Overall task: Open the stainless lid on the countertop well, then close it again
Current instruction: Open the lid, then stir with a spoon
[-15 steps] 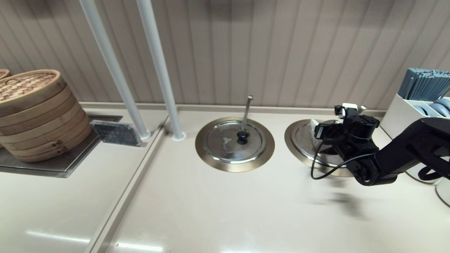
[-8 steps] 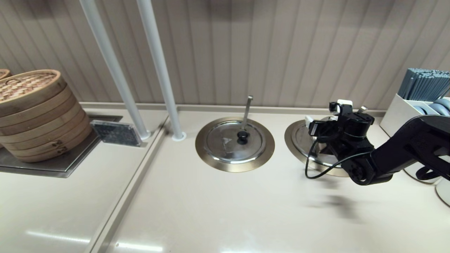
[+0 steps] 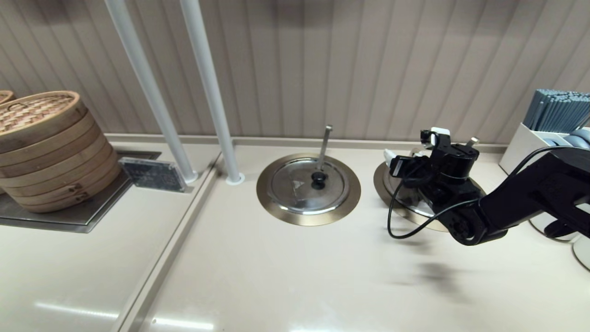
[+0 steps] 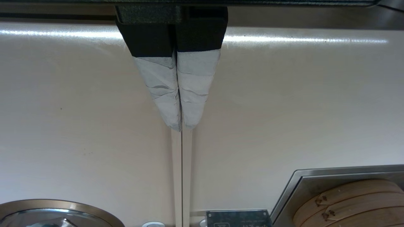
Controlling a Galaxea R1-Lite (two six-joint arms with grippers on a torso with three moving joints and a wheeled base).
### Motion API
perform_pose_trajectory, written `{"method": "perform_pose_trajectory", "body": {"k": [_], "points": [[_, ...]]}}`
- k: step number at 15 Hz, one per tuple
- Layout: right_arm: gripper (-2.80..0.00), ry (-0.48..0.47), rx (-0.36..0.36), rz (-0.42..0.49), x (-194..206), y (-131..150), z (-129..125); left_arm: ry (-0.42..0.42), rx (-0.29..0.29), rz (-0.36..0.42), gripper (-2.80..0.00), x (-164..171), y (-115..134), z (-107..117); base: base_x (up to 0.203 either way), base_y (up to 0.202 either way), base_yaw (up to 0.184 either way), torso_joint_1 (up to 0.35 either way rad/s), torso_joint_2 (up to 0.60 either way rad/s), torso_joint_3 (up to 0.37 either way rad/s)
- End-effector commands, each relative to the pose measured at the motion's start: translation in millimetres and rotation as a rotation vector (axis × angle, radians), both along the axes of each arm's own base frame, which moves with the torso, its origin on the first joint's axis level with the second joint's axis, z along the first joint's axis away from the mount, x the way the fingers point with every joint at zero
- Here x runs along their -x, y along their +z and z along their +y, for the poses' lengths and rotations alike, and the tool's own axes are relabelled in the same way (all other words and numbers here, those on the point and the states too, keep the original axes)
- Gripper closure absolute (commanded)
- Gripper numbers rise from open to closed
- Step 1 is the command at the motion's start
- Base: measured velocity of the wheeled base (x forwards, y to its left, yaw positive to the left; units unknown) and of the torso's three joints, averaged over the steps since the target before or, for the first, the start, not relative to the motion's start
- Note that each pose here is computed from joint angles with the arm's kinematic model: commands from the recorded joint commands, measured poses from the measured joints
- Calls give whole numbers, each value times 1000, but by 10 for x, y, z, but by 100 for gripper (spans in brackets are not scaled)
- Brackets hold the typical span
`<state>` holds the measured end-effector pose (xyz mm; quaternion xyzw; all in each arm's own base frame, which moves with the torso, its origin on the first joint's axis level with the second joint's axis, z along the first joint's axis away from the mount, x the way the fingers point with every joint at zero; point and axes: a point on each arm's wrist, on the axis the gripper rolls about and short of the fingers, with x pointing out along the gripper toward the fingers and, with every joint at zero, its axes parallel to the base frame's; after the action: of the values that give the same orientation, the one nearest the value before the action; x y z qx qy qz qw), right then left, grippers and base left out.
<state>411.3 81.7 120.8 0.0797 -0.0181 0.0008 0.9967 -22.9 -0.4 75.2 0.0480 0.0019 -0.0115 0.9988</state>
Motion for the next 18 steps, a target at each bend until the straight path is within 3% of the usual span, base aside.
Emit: {"method": "perform_pose_trajectory", "body": {"k": [1, 6, 8, 12, 15, 18], "points": [[-280, 12, -27, -45, 98, 185, 40, 0, 0, 0, 0, 0, 1, 0, 0, 0, 0, 0, 0, 0], [-280, 62, -51, -79, 325, 415, 185, 0, 0, 0, 0, 0, 1, 0, 0, 0, 0, 0, 0, 0], [-280, 38, -43, -75, 299, 428, 106, 0, 0, 0, 0, 0, 1, 0, 0, 0, 0, 0, 0, 0], [-280, -136, 2, -9, 18, 308, -534, 0, 0, 0, 0, 0, 1, 0, 0, 0, 0, 0, 0, 0], [-280, -247, -6, 108, -203, 198, -999, 0, 0, 0, 0, 0, 1, 0, 0, 0, 0, 0, 0, 0], [-280, -287, -26, 195, -273, 84, -1179, 0, 0, 0, 0, 0, 1, 0, 0, 0, 0, 0, 0, 0]]}}
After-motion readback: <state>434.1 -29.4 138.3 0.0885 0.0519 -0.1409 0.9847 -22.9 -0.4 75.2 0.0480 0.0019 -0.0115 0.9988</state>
